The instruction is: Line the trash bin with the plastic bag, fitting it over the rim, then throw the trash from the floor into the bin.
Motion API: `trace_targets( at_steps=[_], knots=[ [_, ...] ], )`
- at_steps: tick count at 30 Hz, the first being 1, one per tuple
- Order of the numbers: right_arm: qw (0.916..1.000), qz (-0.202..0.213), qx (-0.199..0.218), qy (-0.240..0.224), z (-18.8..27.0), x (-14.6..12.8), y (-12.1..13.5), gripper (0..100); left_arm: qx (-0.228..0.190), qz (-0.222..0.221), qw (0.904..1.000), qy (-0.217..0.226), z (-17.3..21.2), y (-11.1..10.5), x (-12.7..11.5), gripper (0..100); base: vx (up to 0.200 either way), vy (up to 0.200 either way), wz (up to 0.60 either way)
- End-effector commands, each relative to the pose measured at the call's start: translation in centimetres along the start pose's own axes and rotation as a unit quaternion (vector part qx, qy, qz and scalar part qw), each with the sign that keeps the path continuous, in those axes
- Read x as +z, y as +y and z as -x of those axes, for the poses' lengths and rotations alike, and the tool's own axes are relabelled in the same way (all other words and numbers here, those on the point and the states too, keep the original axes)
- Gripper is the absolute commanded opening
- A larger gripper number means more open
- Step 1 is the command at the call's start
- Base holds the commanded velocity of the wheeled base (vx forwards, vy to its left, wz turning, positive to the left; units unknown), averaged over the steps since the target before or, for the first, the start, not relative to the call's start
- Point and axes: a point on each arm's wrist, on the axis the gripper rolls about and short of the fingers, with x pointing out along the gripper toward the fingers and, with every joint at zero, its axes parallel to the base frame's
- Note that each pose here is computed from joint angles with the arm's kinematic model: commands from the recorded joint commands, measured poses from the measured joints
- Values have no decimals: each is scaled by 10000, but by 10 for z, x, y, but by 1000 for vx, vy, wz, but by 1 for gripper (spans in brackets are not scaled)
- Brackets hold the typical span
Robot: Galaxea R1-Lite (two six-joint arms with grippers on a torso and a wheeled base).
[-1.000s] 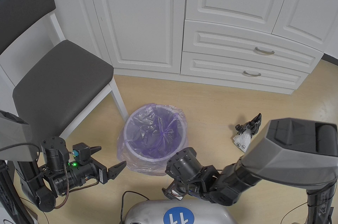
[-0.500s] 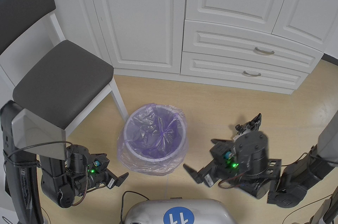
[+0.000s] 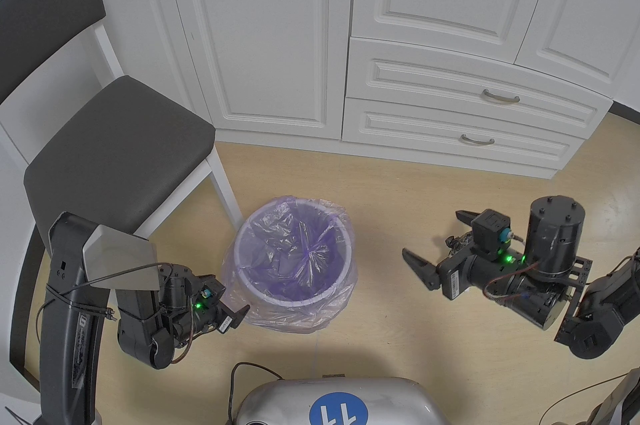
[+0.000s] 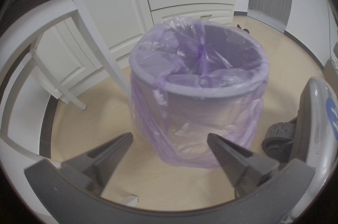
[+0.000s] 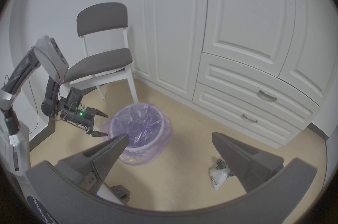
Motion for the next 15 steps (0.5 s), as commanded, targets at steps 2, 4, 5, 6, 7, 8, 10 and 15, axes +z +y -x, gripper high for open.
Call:
trace_targets(
  at_steps=[2, 4, 5, 6, 7, 8, 10, 15],
  knots=[
    [9994, -102, -202, -255, 8, 11, -19, 100, 170, 71, 9998, -57, -18, 15, -7, 0, 0, 0, 0],
    [9994, -111, -167, -276, 8, 11, -21, 100, 190, 129, 9997, -93, -23, 20, -6, 0, 0, 0, 0],
    [9994, -123, -149, -271, 7, 10, -23, 100, 215, 150, 9996, -117, -27, 24, -5, 0, 0, 0, 0],
    [9995, -123, -134, -274, 7, 10, -23, 100, 229, 167, 9995, -120, -29, 28, -5, 0, 0, 0, 0],
    [9995, -125, -134, -274, 7, 10, -24, 100, 206, 182, 9996, -118, -31, 31, -5, 0, 0, 0, 0],
    [9995, -118, -144, -248, 6, 9, -25, 100, 158, 208, 9996, -104, -36, 36, -4, 0, 0, 0, 0],
    [9995, -121, -164, -236, 4, 8, -26, 100, 66, 249, 9996, -65, -43, 43, -2, 0, 0, 0, 0],
    [9996, -136, -117, -205, 1, 6, -29, 100, -25, 339, 9994, 1, -62, 65, 7, 0, 0, 0, 0]
  ],
)
